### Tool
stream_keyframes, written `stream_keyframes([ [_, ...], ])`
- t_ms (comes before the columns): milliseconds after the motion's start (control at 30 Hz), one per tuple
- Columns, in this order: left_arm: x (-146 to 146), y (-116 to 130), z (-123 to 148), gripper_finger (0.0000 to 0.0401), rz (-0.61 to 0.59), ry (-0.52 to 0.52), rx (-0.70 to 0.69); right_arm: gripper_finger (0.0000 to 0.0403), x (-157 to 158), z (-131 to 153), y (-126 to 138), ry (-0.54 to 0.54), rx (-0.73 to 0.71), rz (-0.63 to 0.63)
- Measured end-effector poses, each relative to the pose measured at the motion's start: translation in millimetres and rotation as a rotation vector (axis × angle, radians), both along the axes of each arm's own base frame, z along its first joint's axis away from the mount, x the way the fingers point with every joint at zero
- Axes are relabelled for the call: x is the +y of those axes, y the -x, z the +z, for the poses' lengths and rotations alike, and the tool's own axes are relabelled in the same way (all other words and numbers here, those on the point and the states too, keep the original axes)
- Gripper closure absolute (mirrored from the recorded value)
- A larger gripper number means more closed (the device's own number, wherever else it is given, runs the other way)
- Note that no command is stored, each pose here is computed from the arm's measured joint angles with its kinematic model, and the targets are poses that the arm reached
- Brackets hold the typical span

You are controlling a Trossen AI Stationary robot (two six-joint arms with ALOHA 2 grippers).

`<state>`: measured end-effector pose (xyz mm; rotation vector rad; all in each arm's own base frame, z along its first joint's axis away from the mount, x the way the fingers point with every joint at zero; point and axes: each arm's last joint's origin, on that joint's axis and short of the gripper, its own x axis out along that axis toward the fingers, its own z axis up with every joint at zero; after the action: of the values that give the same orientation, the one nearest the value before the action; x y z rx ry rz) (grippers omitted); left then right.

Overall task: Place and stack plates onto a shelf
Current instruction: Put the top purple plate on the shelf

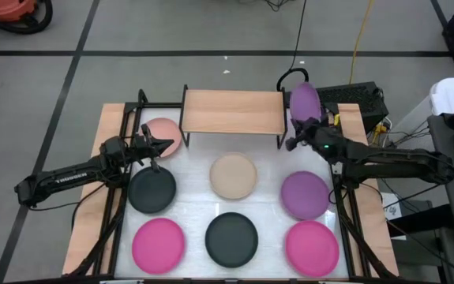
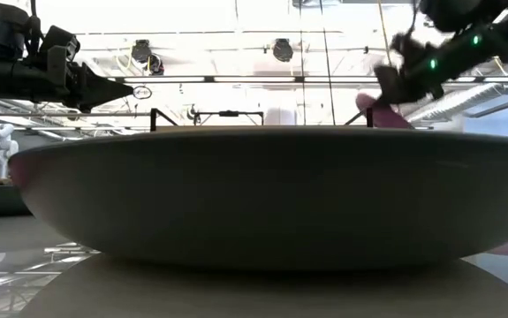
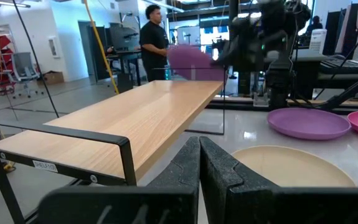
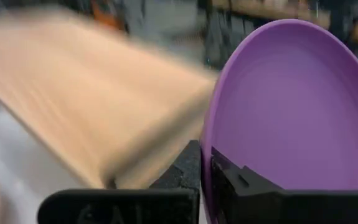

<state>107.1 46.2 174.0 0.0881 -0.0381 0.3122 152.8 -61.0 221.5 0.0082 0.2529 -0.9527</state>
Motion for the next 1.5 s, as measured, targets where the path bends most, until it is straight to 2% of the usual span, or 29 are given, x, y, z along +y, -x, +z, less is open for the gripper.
stream_keyframes([
  [167,0,0,0,0.0397,0.000,0.000,0.000,0.0402,9,32,-6,0.192,-0.095,0.088],
  [300,0,0,0,0.0397,0.000,0.000,0.000,0.0402,16,54,-19,0.285,-0.045,0.206],
  [433,0,0,0,0.0397,0.000,0.000,0.000,0.0402,20,67,-40,0.331,0.015,0.332],
  [533,0,0,0,0.0397,0.000,0.000,0.000,0.0402,18,68,-59,0.324,0.094,0.383],
  [700,0,0,0,0.0397,0.000,0.000,0.000,0.0403,9,54,-92,0.276,0.285,0.443],
  [867,0,0,0,0.0397,0.000,0.000,0.001,0.0403,-7,36,-114,0.172,0.444,0.419],
  [1067,0,0,0,0.0397,0.000,0.000,0.001,0.0403,-16,18,-121,0.092,0.495,0.414],
  [1233,0,0,0,0.0397,0.000,0.000,0.000,0.0402,-18,15,-124,0.070,0.472,0.449],
  [1500,0,0,0,0.0397,0.000,0.000,0.000,0.0358,-18,14,-124,0.050,0.462,0.447],
])
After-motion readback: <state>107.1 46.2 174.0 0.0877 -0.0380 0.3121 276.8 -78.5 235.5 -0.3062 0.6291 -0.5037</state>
